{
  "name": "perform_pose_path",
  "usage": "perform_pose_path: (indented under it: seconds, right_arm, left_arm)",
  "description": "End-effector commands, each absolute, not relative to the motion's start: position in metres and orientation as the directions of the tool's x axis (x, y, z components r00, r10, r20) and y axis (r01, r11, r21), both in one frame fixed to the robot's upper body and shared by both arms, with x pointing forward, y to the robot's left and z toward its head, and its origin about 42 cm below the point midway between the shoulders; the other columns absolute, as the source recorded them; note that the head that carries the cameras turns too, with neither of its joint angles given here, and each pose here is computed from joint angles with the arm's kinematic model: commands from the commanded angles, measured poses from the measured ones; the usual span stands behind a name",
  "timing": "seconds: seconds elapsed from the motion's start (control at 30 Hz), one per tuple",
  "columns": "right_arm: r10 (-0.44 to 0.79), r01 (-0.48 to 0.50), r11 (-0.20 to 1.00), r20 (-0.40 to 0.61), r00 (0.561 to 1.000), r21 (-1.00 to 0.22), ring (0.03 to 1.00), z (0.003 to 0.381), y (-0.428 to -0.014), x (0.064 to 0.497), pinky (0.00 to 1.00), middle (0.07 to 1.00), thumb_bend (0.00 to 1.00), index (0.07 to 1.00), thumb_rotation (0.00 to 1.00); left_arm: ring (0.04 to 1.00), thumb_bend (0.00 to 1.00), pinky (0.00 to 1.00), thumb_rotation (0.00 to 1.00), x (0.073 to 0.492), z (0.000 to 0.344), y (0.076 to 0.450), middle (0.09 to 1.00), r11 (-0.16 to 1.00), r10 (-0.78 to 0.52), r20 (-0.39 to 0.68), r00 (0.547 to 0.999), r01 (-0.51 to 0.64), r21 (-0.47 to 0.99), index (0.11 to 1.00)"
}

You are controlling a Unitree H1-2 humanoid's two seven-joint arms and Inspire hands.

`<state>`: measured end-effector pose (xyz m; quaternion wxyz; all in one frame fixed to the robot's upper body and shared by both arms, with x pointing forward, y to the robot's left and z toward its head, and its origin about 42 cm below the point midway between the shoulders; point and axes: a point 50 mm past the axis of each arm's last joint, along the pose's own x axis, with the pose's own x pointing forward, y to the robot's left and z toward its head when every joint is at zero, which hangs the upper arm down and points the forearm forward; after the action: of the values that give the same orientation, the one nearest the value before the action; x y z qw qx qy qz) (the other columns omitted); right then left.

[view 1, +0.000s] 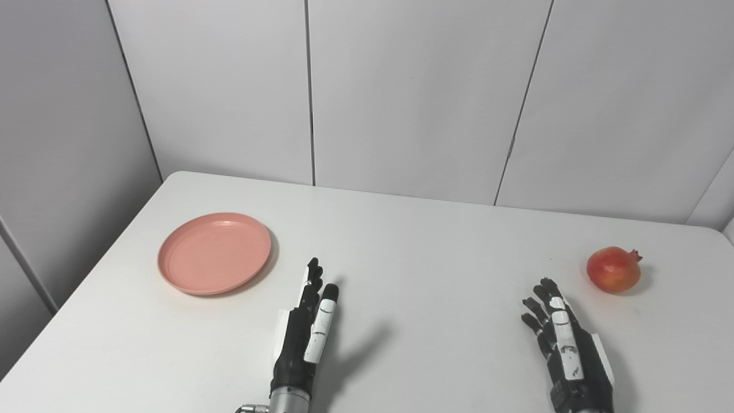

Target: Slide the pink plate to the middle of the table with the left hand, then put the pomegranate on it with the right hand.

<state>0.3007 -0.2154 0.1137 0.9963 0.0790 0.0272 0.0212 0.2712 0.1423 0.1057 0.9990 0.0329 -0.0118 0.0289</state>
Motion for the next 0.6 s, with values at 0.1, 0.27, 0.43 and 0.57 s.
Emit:
perform_pose_path:
  seconds: [0.1, 0.27, 0.43, 0.57]
  right_arm:
    - [0.048, -0.03, 0.983, -0.095, 0.994, 0.178, 0.908, 0.0969, -0.2209, 0.2997, 1.0, 0.931, 0.69, 0.925, 0.83]
    - [0.049, -0.031, 0.983, -0.097, 0.994, 0.183, 0.91, 0.0936, -0.221, 0.3005, 1.0, 0.931, 0.66, 0.929, 0.83]
    - [0.049, -0.029, 0.983, -0.106, 0.993, 0.182, 0.901, 0.0926, -0.2189, 0.3002, 1.0, 0.927, 0.66, 0.926, 0.82]
    - [0.051, -0.031, 0.984, -0.11, 0.993, 0.178, 0.903, 0.0935, -0.2164, 0.2996, 1.0, 0.929, 0.67, 0.929, 0.83]
  left_arm:
    - [0.993, 0.65, 1.0, 1.0, 0.2741, 0.0972, 0.1266, 0.992, 0.999, 0.037, 0.023, 0.999, -0.038, 0.036, 1.0]
    - [0.993, 0.65, 1.0, 1.0, 0.2737, 0.0949, 0.1257, 0.991, 0.999, 0.036, 0.024, 0.999, -0.037, 0.036, 1.0]
    - [0.998, 0.65, 1.0, 1.0, 0.2731, 0.0939, 0.1272, 0.995, 0.999, 0.033, 0.026, 0.999, -0.034, 0.032, 1.0]
    - [0.991, 0.65, 1.0, 1.0, 0.273, 0.0938, 0.1292, 0.991, 0.999, 0.043, 0.028, 0.999, -0.044, 0.026, 1.0]
